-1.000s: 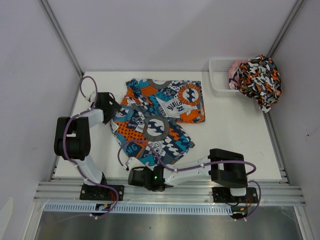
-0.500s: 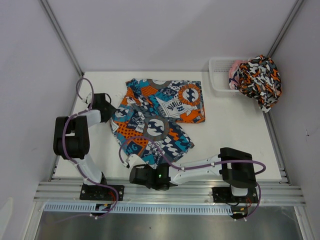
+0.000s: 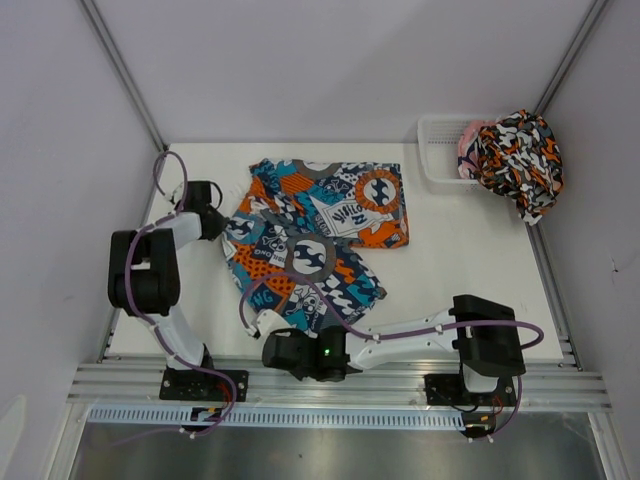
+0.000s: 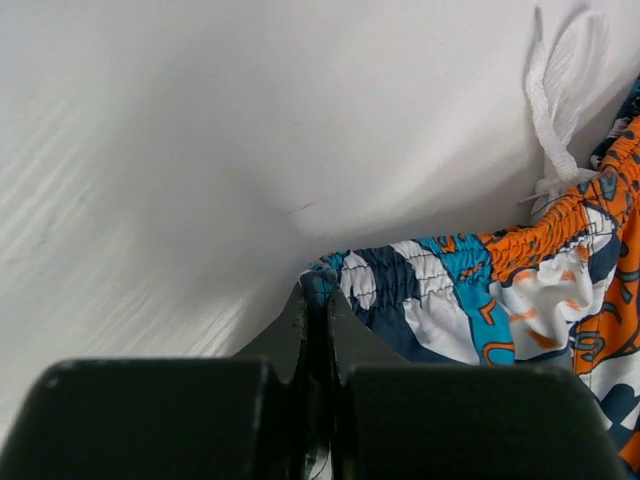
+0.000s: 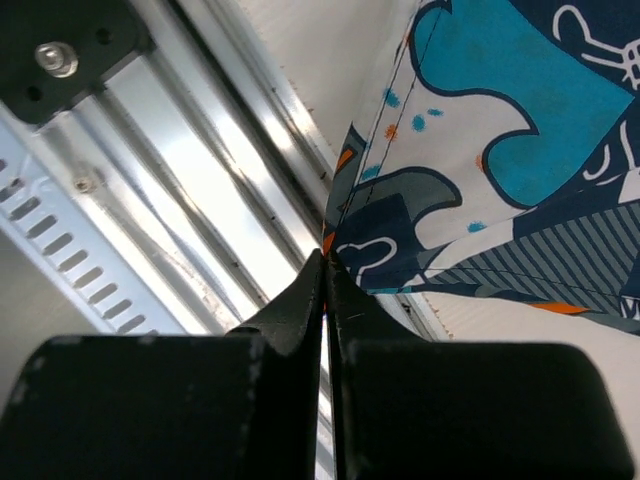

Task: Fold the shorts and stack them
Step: Fold the shorts

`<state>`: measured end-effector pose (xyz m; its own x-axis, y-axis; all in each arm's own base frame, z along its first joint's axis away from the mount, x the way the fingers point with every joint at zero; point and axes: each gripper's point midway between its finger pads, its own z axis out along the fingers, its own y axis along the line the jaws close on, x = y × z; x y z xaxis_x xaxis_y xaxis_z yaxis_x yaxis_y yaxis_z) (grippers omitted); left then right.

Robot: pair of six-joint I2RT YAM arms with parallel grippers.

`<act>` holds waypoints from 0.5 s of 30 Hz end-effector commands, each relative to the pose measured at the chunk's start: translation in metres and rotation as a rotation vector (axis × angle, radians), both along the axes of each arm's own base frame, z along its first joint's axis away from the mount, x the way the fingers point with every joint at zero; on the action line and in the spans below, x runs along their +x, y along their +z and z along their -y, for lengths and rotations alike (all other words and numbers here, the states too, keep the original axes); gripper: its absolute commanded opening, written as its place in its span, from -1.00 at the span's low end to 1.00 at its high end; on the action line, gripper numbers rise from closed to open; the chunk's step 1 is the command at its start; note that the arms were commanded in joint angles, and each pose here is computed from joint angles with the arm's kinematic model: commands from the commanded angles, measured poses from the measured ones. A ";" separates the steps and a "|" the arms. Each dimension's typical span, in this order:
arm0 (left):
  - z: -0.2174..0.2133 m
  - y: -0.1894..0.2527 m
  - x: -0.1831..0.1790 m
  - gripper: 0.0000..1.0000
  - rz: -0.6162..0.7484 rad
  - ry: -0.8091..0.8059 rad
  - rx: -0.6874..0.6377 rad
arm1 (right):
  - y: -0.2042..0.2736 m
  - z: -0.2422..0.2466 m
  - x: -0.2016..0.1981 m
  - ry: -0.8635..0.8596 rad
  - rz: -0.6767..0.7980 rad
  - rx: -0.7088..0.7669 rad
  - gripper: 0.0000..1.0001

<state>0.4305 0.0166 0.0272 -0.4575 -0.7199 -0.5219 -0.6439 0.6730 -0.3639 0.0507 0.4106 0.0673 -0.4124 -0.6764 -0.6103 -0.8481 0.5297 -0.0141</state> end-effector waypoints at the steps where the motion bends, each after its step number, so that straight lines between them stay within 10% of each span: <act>1: -0.026 0.047 -0.005 -1.00 0.013 0.057 0.115 | 0.023 -0.005 -0.025 0.090 -0.025 0.051 -1.00; 15: -0.042 0.093 -0.068 -1.00 -0.056 0.238 0.065 | 0.137 0.030 0.001 0.069 0.058 0.171 -1.00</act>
<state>0.3667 0.0485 0.0790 -0.4045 -0.7529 -0.5191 -0.7892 0.5742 -0.2178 0.0231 0.4006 0.1438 -0.3250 -0.6715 -0.6660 -0.9084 0.4174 0.0225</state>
